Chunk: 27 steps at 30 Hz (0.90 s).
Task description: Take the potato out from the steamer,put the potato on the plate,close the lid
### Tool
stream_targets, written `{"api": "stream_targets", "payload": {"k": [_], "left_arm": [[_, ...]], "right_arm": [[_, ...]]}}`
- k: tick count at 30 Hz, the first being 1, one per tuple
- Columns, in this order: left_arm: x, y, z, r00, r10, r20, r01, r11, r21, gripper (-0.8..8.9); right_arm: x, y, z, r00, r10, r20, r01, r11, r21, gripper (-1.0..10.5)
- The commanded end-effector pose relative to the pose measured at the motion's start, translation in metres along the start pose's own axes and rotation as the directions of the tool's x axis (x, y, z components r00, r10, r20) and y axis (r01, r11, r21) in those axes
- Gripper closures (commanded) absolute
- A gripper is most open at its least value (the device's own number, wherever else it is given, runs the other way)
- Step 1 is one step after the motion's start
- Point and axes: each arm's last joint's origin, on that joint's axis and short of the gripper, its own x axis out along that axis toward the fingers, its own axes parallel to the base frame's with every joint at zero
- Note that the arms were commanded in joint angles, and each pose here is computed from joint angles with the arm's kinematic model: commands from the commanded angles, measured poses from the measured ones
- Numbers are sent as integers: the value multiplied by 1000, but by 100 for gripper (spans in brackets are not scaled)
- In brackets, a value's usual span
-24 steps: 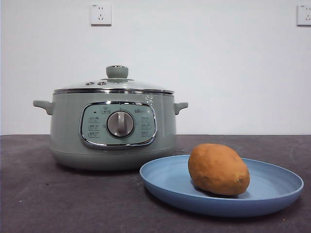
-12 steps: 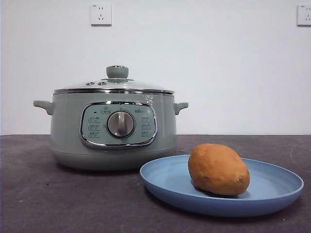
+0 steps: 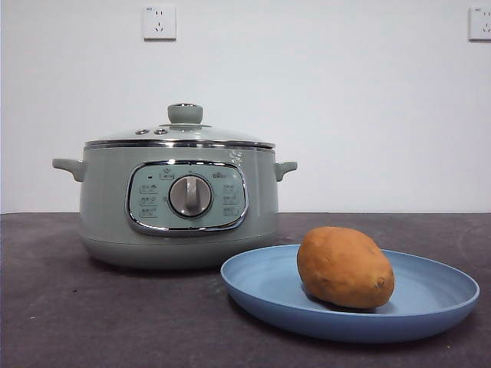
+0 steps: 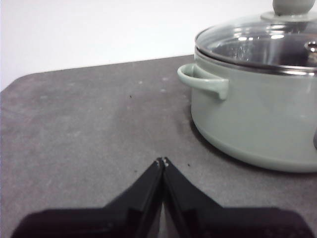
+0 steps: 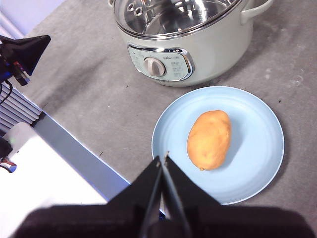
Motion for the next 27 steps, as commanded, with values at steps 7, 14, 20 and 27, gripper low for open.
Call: {"api": "stream_targets", "payload": {"k": [7, 14, 20, 27], "left_arm": [[1, 0, -7, 999, -1, -32, 0, 1000, -13, 817], [1, 0, -7, 999, -1, -32, 0, 1000, -13, 817], [1, 0, -7, 999, -1, -32, 0, 1000, -13, 817], [1, 0, -7, 999, -1, -32, 1, 1000, -13, 817]], "right_arm": [[0, 0, 0, 1000, -1, 6, 1, 1000, 5, 946], [0, 0, 0, 1000, -1, 6, 1, 1000, 5, 946], [-8, -7, 1, 988, -138, 75, 140, 990, -24, 946], [-14, -31, -12, 900, -316, 301, 309, 948, 74, 946]]}}
